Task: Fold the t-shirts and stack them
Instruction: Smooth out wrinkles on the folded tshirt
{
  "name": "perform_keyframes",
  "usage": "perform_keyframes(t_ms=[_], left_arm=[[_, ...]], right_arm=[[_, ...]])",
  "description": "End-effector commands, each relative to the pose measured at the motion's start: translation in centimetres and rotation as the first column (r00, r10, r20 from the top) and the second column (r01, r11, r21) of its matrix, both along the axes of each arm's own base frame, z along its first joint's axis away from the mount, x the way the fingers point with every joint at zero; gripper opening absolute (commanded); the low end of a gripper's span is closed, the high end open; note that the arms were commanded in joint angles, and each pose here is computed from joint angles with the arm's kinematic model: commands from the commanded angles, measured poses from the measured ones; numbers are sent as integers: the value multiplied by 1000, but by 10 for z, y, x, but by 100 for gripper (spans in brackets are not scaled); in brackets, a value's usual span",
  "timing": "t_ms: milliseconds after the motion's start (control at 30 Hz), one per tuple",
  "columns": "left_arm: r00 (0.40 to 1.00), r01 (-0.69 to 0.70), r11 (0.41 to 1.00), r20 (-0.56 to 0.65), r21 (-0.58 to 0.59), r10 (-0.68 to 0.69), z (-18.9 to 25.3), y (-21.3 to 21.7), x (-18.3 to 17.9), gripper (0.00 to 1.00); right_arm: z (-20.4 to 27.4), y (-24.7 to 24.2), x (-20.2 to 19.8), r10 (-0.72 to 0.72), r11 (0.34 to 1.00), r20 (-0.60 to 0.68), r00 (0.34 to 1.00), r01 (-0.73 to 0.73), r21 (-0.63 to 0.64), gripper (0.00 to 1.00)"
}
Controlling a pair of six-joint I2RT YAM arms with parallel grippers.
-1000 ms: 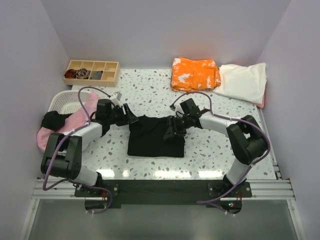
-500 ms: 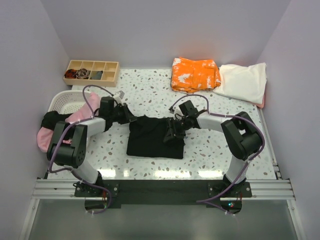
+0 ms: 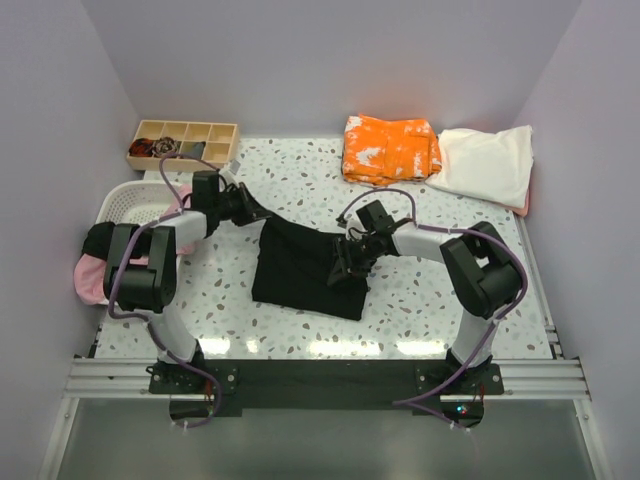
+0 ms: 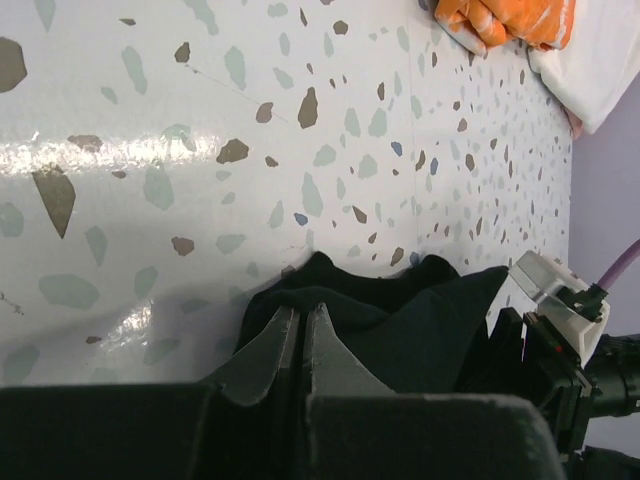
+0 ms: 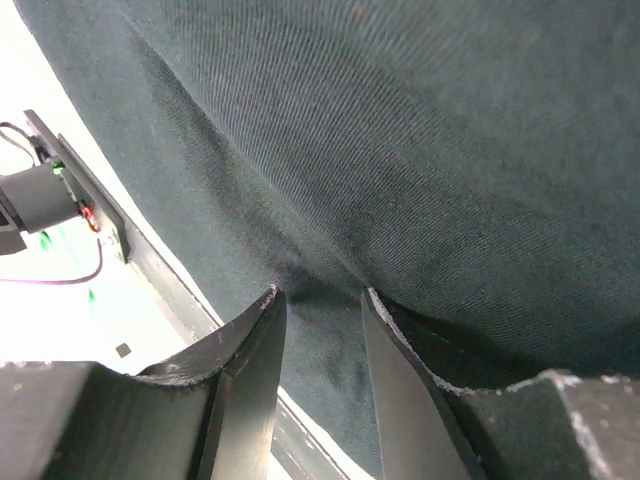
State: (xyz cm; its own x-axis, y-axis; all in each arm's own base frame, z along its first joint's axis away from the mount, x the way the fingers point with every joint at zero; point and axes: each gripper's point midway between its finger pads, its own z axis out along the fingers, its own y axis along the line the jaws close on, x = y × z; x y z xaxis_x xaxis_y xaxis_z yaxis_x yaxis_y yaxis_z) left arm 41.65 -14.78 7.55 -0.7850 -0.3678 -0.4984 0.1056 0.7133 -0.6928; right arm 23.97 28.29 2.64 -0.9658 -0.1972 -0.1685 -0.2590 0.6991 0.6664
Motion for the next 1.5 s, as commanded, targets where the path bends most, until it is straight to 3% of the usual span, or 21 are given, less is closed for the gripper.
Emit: perform_keyframes(t_ms=[0,33,167,267,433,700,900,1000,1133,1267,1467], left_arm=[[1000,-11,995,11,-101,12,20,12,17,0],[1000,-5,994,10,-108,6,19,12,18,0],[999,41,990,34,-136,-36,26,6,16,50],[996,45,991,86,-125,-34,40,7,14,61],[988,39,997,150,-61,-29,71,14,9,63],[958,218,973,205,-75,-199,99,-24,-32,62],[954,295,950,90,-100,-287,41,-64,-77,59],[966,257,963,9,-84,-257,2,-59,-95,57],[986,148,988,-85,45,-144,-46,-33,-109,56],[991,76,992,-114,97,-65,-55,-19,-112,56],[996,70,994,-55,79,-66,-37,-23,-103,56]], right_arm=[[-43,-33,-12,5,978,-26,1000,-10,-211,42],[-42,-31,-11,7,980,-18,1000,-10,-199,43],[-33,-25,-3,20,986,23,1000,-16,-163,53],[-14,-18,8,12,993,93,996,-1,-122,57],[42,-7,36,-34,998,260,965,47,-43,59],[57,-17,80,-93,979,407,909,157,-128,59],[25,-43,120,-122,918,448,886,271,-288,59],[7,-61,132,-164,889,450,878,329,-319,59],[-6,-91,139,-171,817,471,866,391,-423,59],[-3,-124,136,-183,736,509,841,460,-497,60],[30,-126,140,-197,790,566,800,471,-392,61]])
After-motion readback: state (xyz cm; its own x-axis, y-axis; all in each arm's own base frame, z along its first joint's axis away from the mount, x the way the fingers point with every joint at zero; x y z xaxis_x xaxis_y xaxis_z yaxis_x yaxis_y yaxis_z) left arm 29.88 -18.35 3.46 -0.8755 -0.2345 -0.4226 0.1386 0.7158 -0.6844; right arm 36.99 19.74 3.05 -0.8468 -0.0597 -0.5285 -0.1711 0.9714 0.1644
